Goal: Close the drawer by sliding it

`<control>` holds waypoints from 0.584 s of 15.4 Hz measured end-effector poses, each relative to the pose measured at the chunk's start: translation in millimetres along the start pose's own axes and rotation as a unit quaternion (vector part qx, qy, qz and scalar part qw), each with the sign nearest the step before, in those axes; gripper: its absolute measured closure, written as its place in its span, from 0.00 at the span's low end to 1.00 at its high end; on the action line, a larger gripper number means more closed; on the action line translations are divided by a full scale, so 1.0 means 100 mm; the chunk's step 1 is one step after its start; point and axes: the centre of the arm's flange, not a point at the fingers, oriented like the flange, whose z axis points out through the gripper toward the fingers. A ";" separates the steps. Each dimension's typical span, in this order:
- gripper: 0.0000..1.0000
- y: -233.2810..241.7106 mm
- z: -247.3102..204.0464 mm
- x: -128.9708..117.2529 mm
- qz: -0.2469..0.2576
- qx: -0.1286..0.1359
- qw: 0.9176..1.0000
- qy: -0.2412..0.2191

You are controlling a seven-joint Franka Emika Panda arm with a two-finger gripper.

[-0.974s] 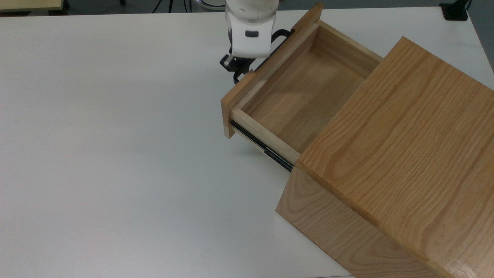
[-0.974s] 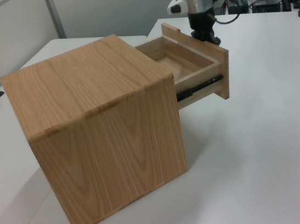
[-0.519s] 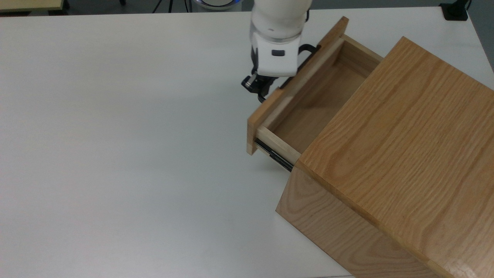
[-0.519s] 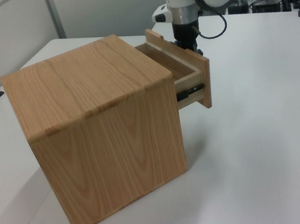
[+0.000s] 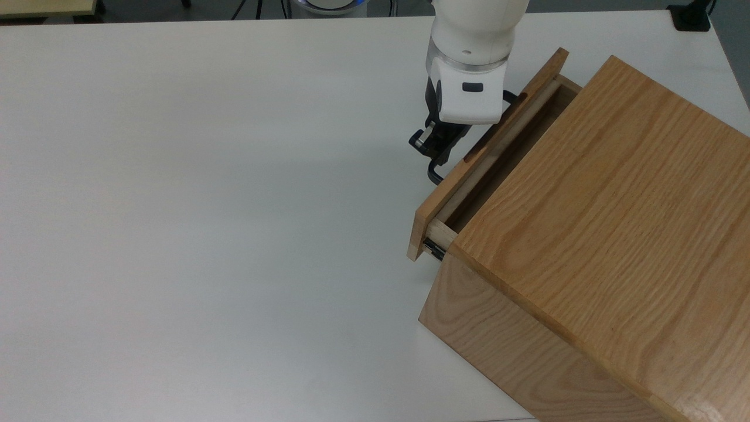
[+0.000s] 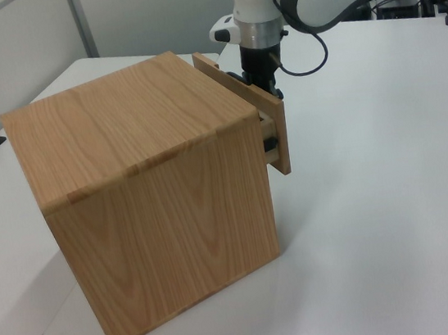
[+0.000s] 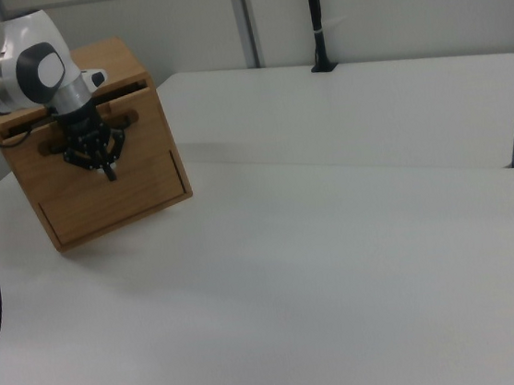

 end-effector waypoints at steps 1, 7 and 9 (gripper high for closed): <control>0.99 0.02 0.00 0.06 0.000 -0.003 1.000 0.005; 0.99 0.01 0.15 0.29 0.002 -0.020 0.999 0.035; 0.99 -0.10 0.14 0.36 0.006 -0.021 0.999 0.041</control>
